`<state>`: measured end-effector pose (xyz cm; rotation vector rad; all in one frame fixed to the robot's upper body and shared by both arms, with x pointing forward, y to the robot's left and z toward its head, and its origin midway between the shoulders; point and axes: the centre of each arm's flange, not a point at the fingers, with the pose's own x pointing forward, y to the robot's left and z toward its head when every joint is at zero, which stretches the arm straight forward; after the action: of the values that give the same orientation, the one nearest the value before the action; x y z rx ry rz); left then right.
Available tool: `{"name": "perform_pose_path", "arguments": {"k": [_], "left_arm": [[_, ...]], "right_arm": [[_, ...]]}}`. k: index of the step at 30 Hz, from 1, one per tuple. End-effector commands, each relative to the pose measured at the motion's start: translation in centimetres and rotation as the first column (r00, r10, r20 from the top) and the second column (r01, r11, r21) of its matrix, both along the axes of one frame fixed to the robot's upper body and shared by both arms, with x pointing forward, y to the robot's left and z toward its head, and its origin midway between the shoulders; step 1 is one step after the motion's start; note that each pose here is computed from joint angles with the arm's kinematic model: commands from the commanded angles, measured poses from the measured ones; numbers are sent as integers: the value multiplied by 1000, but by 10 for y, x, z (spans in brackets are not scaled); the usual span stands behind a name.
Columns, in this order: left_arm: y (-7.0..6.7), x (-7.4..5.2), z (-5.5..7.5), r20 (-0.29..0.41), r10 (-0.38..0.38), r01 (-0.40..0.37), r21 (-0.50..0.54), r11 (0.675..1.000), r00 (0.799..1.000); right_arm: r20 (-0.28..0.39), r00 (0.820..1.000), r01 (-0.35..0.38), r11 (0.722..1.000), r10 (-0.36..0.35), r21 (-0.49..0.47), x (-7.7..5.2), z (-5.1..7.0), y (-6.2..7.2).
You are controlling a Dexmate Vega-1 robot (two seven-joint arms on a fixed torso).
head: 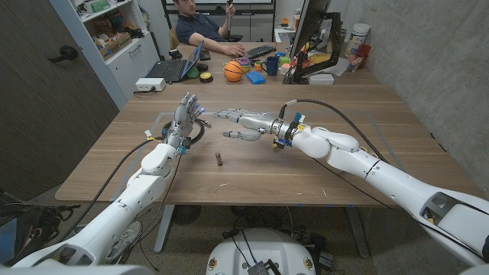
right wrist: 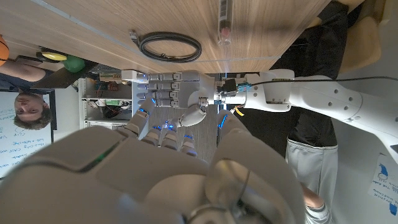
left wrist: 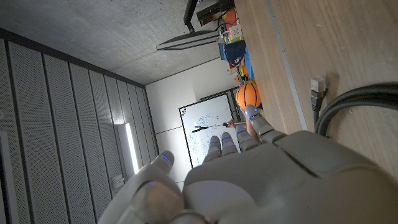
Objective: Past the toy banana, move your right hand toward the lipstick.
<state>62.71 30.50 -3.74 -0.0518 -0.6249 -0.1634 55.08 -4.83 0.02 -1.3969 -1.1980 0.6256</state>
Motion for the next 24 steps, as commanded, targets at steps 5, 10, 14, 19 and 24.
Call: {"name": "perform_pose_path", "arguments": {"k": [5, 10, 14, 19, 24], "left_arm": [[2, -3, -1, 5, 2, -2, 3, 1000, 1000], [3, -4, -1, 4, 2, -2, 3, 1000, 1000], [4, -4, -1, 3, 4, -5, 4, 1000, 1000], [5, -3, -2, 2, 5, -5, 2, 1000, 1000], [6, -2, -3, -3, 7, -7, -2, 1000, 1000]], "right_arm": [[66, 998, 11, 995, -4, -104, -3, -17, 17], [68, 998, 26, 988, -16, -150, -1, -21, 22], [73, 997, 34, 982, -21, -188, 0, -24, 26], [75, 997, 35, 975, -19, -220, 0, -27, 30], [74, 997, 42, 968, -24, -249, 0, -28, 34]]}}
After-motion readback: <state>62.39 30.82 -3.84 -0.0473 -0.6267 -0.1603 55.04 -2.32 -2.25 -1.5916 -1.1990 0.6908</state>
